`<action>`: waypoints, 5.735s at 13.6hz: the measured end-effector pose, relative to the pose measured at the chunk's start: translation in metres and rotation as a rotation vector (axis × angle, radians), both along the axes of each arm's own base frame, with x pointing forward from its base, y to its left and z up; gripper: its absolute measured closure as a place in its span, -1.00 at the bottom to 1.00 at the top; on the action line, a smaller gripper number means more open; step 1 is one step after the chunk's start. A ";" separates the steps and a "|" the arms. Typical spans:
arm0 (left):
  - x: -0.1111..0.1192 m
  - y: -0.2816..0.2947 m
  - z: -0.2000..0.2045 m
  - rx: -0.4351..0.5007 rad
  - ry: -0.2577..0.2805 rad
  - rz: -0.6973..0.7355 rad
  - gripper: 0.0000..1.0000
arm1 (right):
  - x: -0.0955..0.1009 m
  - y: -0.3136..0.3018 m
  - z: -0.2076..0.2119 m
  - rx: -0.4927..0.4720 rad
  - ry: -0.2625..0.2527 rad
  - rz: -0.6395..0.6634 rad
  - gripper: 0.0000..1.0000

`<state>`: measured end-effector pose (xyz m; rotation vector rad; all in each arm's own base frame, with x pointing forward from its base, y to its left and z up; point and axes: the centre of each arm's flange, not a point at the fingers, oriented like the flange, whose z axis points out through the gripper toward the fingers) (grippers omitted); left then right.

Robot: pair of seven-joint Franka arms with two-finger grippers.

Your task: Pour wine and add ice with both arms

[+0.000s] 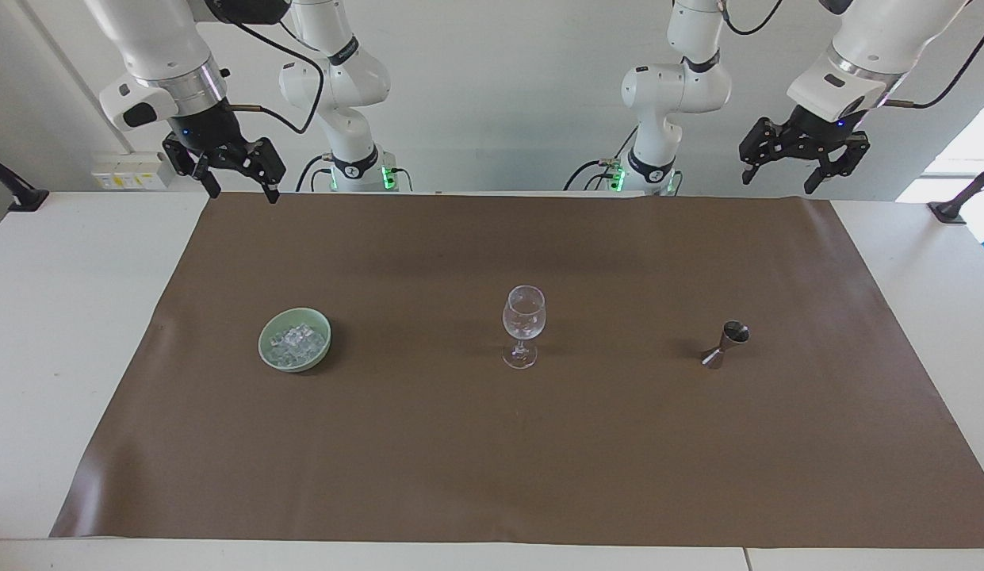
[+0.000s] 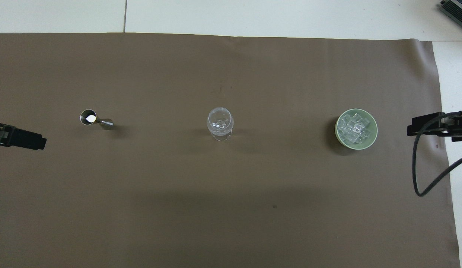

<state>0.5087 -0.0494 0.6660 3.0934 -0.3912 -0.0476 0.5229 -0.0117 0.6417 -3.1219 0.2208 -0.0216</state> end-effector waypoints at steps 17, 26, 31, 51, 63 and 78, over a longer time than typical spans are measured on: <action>0.039 -0.001 -0.004 -0.006 -0.054 0.008 -1.00 | 0.000 0.000 0.000 0.000 0.000 0.000 -1.00; 0.087 0.025 -0.029 0.000 -0.042 0.061 -1.00 | 0.000 0.000 0.000 0.000 0.000 0.000 -1.00; 0.093 0.026 -0.032 0.001 -0.046 0.063 -1.00 | 0.000 0.000 0.000 0.000 0.000 0.000 -1.00; 0.131 0.082 -0.075 -0.032 0.024 0.354 -1.00 | 0.000 0.000 0.000 0.000 0.000 0.000 -1.00; 0.149 0.111 -0.114 -0.238 0.197 1.007 -1.00 | 0.000 0.000 0.000 0.000 0.000 0.000 -1.00; 0.147 0.151 -0.153 -0.353 0.420 1.414 -1.00 | 0.000 0.000 0.000 0.000 0.000 0.000 -1.00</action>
